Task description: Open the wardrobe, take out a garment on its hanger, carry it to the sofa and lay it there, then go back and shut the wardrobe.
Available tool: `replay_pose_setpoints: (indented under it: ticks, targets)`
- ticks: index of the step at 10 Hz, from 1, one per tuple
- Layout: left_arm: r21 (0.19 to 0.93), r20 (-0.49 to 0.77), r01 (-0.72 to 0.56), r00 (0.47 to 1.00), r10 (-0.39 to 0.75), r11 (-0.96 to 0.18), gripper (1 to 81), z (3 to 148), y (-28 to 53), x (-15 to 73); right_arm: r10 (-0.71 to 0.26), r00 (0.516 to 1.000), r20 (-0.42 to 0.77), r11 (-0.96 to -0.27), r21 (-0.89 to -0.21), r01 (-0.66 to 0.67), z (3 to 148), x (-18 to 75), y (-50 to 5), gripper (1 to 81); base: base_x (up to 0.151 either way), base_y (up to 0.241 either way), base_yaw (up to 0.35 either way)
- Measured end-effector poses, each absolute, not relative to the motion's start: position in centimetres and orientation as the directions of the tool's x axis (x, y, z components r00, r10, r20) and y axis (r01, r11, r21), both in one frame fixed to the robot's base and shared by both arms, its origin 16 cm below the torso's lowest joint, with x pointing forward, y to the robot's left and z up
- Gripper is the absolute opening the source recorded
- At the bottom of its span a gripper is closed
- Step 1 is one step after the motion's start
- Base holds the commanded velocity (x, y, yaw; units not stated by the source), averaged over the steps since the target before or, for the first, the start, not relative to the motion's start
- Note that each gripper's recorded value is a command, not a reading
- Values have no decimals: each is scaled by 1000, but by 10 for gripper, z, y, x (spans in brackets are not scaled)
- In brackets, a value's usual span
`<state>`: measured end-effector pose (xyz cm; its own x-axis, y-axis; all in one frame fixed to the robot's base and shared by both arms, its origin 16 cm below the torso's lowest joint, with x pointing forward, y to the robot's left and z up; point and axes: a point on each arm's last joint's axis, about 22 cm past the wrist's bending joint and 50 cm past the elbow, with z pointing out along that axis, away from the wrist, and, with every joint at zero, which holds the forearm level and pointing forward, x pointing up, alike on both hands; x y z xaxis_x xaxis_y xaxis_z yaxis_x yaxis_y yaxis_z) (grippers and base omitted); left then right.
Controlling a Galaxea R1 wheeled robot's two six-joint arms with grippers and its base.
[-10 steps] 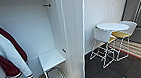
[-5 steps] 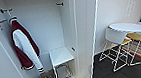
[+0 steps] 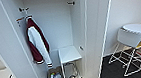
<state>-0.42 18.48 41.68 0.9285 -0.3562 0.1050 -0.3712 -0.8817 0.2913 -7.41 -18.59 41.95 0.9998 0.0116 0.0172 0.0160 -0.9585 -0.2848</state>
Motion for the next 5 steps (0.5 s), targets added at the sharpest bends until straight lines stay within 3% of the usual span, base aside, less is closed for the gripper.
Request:
replay_pose_setpoints:
  ticks: [5]
  targets:
    - [291, 107, -372, 928, -356, -881, 811, 417, 184, -2, 12, 1000, 17, -958, -285, 16, 420, -74, -186, 811, 0, 0, 270]
